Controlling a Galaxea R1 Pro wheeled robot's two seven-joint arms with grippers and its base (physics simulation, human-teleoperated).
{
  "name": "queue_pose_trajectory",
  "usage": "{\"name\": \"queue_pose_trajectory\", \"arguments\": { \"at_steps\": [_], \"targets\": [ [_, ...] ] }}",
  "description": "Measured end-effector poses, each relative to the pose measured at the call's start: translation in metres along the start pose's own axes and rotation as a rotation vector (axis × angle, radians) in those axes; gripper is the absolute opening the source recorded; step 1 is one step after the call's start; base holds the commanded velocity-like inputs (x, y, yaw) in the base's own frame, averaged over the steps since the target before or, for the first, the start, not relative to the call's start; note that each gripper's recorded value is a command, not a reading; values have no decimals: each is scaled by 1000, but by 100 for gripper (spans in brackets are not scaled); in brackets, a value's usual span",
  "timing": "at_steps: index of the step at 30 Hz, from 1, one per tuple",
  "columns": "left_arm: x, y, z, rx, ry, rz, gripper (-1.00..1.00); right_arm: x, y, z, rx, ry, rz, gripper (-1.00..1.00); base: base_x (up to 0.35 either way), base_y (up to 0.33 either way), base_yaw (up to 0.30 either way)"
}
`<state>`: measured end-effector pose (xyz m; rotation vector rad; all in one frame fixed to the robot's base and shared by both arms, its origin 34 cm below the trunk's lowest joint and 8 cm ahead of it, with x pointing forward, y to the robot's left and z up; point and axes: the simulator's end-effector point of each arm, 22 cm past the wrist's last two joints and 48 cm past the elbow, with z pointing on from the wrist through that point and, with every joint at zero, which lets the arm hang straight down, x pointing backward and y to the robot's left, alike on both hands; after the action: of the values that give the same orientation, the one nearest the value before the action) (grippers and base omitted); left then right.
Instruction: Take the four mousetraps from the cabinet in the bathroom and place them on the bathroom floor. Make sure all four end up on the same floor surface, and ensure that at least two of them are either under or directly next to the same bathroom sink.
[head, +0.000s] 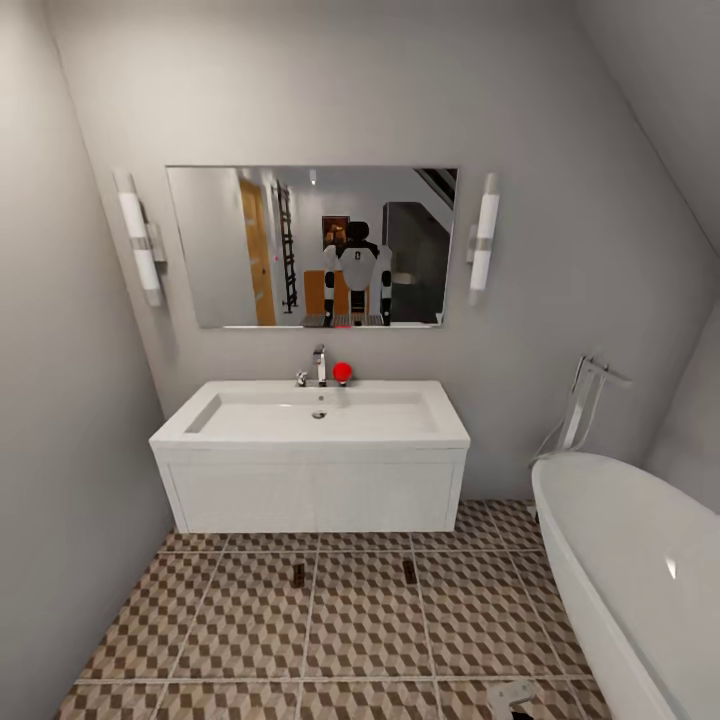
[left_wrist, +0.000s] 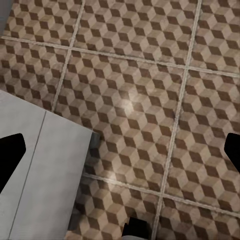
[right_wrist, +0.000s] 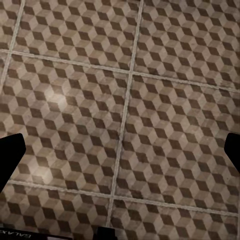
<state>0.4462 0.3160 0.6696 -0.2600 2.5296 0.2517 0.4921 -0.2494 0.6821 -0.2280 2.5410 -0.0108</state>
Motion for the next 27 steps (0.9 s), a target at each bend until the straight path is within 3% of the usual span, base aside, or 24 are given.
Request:
{"name": "queue_pose_trajectory", "arguments": {
  "at_steps": [27],
  "targets": [
    [-2,5,-22,0,1,0,100,-2,1,-22,0,1,0,100,0,0,0]
  ]
}}
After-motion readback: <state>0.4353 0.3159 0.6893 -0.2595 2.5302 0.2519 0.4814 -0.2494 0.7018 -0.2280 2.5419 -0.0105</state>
